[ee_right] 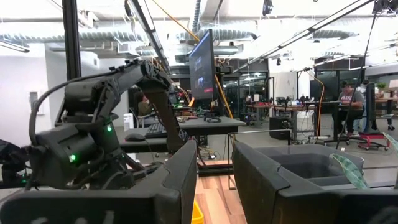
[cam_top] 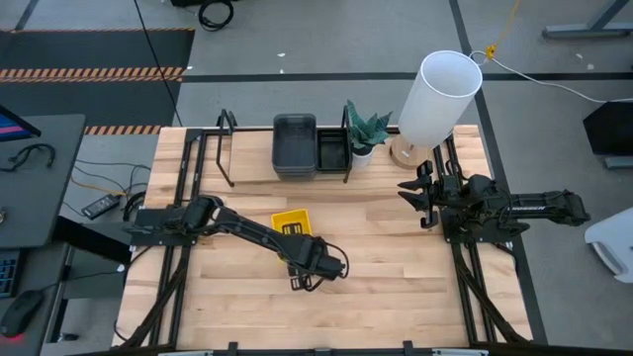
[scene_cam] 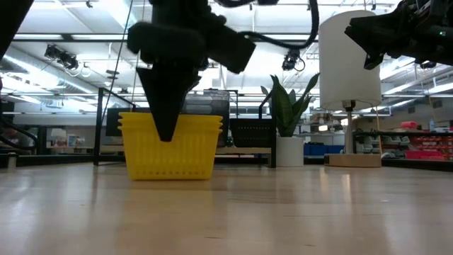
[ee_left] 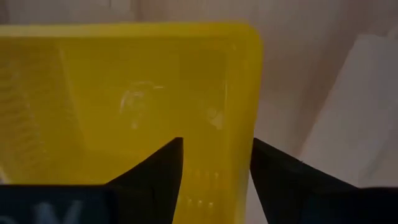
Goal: Stack baskets on shelf by color
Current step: Put the stacked yellow bins on the shelf
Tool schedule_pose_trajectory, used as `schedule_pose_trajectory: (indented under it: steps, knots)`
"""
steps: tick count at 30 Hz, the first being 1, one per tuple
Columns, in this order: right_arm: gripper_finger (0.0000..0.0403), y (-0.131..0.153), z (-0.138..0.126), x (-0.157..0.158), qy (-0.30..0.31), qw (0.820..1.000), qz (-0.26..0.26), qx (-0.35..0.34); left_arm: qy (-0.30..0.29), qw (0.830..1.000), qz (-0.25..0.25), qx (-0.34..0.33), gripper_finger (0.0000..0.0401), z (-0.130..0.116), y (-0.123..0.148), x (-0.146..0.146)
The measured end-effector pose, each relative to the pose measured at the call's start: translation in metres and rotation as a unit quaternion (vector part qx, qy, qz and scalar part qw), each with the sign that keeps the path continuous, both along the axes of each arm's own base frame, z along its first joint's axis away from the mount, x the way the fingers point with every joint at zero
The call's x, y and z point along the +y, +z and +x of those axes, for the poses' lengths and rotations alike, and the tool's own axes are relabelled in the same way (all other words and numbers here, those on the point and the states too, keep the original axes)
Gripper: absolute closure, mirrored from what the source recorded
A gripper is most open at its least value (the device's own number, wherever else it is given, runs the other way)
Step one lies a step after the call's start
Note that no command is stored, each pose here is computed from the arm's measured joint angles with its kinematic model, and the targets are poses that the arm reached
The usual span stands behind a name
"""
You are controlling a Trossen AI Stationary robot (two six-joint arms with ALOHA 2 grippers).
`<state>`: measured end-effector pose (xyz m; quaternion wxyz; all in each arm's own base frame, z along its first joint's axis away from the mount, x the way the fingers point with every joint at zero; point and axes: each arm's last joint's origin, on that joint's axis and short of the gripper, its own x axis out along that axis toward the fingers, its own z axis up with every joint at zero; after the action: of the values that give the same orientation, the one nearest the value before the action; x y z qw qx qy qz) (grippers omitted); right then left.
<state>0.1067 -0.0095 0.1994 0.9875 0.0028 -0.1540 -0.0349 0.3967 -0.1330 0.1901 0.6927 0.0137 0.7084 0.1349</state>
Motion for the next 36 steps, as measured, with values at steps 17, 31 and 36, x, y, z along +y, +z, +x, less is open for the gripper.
schedule_pose_trajectory:
  steps: [17, 31, 36]
  knots:
    - [0.0294, 0.000, 0.000, 0.000, 0.000, 1.000, 0.000, 0.000, -0.017, 1.000, -0.002, -0.002, 0.0380, 0.000, -0.009, 0.000]
    - [0.0294, 0.000, 0.000, 0.000, 0.000, 1.000, 0.000, 0.000, -0.078, 0.996, 0.026, 0.042, 0.0380, -0.026, 0.012, -0.020]
    - [0.0294, 0.000, 0.000, 0.000, 0.000, 1.000, 0.000, 0.000, -0.072, 0.996, 0.046, 0.013, 0.0380, -0.035, 0.036, -0.016]
